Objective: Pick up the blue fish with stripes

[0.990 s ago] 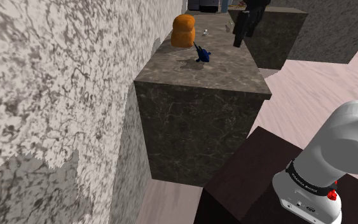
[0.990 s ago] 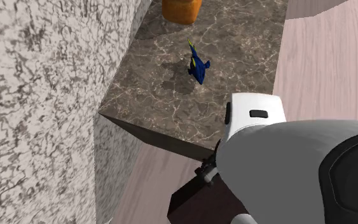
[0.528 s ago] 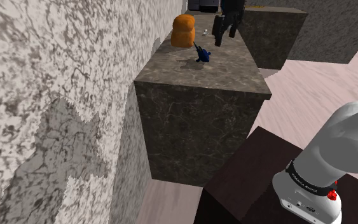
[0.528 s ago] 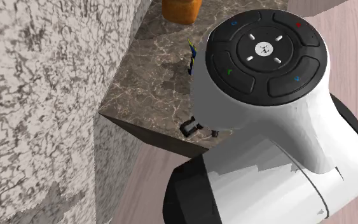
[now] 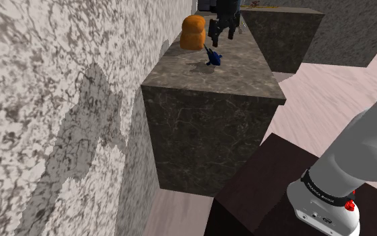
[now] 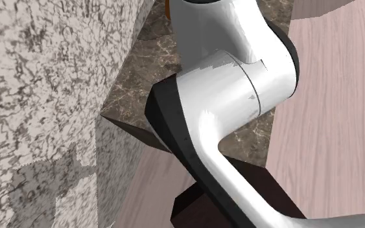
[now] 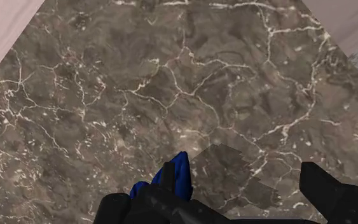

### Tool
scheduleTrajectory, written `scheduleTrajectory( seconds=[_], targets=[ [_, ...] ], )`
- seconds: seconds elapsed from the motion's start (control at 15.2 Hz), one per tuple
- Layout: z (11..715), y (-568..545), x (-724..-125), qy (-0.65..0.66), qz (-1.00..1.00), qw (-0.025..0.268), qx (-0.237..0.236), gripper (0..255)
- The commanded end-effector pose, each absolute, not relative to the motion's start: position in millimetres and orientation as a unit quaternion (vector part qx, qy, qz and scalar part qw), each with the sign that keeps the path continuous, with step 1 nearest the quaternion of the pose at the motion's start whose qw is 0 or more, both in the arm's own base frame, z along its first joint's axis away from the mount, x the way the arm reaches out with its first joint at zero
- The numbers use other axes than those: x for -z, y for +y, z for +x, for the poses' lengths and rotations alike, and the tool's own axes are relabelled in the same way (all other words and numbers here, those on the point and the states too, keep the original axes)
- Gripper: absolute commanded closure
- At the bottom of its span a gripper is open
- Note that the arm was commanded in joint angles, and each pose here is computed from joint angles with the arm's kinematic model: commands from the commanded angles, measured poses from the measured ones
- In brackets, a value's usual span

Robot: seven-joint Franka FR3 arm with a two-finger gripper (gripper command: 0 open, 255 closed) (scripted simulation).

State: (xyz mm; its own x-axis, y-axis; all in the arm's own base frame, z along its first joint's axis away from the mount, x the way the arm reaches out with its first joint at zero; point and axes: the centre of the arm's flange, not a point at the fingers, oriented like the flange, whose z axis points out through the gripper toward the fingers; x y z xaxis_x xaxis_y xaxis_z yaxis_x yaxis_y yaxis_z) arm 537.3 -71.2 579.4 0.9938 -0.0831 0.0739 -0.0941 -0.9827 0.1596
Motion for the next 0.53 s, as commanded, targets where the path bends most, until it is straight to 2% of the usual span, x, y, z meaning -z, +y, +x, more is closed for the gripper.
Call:
scheduleTrajectory(
  seconds=[0.0,0.46],
  targets=[
    [563,-86,-570,-0.057,0.994,0.084,-0.031,0],
    [642,-132,-545,-0.099,0.991,0.089,-0.020,0]
  ],
)
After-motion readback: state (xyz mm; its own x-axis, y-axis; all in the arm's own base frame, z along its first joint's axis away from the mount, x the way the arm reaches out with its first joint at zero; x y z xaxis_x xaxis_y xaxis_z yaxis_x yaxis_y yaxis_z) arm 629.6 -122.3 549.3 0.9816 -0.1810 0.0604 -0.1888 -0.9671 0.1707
